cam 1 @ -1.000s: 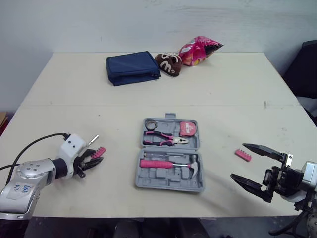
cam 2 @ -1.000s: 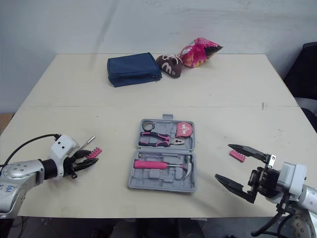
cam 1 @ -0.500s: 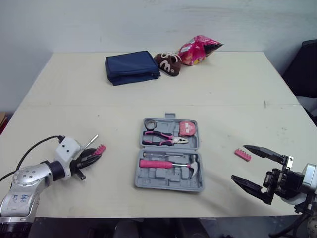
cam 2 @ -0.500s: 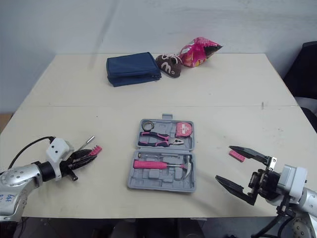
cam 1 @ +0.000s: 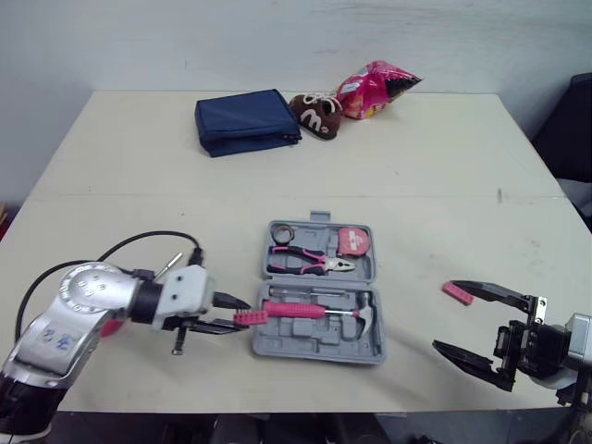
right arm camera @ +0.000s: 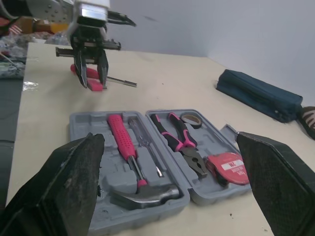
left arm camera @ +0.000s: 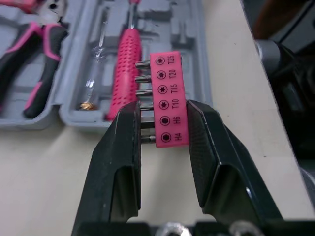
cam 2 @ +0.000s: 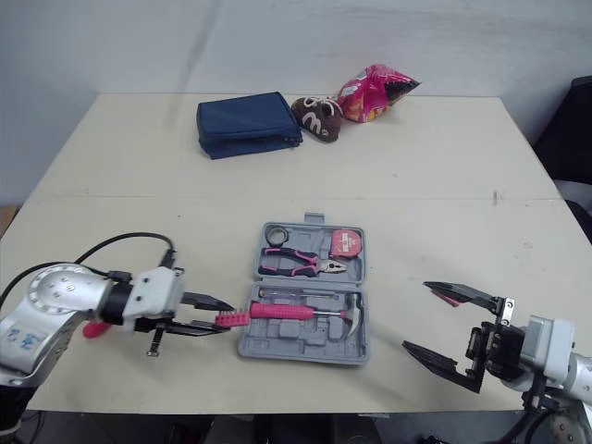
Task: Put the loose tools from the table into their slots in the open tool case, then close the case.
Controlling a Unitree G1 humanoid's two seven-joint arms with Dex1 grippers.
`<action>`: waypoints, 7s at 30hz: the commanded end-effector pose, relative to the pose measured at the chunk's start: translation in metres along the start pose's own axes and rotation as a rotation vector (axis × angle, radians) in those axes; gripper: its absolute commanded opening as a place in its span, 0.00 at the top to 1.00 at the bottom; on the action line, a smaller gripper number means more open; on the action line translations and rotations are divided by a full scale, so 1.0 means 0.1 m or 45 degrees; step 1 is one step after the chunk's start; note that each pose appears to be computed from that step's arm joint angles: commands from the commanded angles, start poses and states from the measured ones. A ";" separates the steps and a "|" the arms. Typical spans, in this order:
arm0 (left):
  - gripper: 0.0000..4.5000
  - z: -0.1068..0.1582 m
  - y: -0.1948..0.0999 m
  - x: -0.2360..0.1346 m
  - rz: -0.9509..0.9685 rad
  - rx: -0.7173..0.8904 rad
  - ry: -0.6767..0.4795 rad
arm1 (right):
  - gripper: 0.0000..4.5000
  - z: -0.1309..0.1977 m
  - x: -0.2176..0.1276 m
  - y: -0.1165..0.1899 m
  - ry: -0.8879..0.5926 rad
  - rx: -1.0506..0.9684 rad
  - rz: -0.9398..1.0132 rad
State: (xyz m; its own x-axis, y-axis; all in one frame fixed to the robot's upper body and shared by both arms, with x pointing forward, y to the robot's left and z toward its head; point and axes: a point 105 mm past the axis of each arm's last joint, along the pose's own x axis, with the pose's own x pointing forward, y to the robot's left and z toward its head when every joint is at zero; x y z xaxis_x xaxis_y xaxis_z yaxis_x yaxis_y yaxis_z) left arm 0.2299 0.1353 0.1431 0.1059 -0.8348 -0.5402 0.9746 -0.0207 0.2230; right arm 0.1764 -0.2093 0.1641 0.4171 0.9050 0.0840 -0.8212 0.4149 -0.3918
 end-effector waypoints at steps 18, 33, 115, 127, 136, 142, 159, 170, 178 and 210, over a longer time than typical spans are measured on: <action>0.85 0.05 0.06 0.31 -0.051 0.121 0.494 | 0.00 0.04 0.02 0.08 0.009 -0.006 -0.020; 0.85 0.02 0.09 0.50 -0.075 0.138 0.505 | 0.00 0.02 -0.03 0.09 0.005 -0.016 -0.037; 0.99 -0.73 -0.11 0.60 -0.072 -0.203 0.459 | 0.00 0.07 0.02 -0.04 0.013 -0.045 -0.093; 0.99 -0.90 -0.11 0.60 0.001 -0.217 0.416 | 0.00 0.06 0.02 -0.06 0.013 -0.054 -0.100; 0.99 -0.18 0.11 0.27 0.192 -0.042 -0.295 | 0.00 0.08 -0.16 -0.11 0.074 -0.075 -0.134; 0.80 -0.33 0.16 -0.49 0.511 -0.157 -0.406 | 0.00 0.03 -0.63 -0.18 0.240 -0.078 -0.243; 0.02 -1.62 -0.65 -2.65 1.606 -0.592 0.047 | 0.00 -0.11 -2.32 -0.24 0.710 -0.069 -1.006; 0.02 -1.42 -0.38 -2.39 1.395 -0.487 -0.071 | 0.00 -0.23 -2.00 -0.29 0.599 -0.022 -0.917; 0.02 -0.75 0.06 -1.48 0.936 -0.299 -0.277 | 0.00 -0.32 -1.03 -0.50 0.428 0.086 -0.679; 0.02 0.68 -0.10 -0.16 -0.111 -0.027 -0.589 | 0.00 -1.14 -0.56 -0.68 0.644 0.422 -0.354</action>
State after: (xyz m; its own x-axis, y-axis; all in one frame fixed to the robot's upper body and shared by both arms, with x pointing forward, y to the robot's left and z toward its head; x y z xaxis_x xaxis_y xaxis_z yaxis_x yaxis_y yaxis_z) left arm 0.2071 0.1130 0.2017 -0.0463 -0.9881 -0.1467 0.9827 -0.0714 0.1707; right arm 0.2528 -0.2991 0.0795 0.6998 0.6311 -0.3347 -0.6946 0.7106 -0.1122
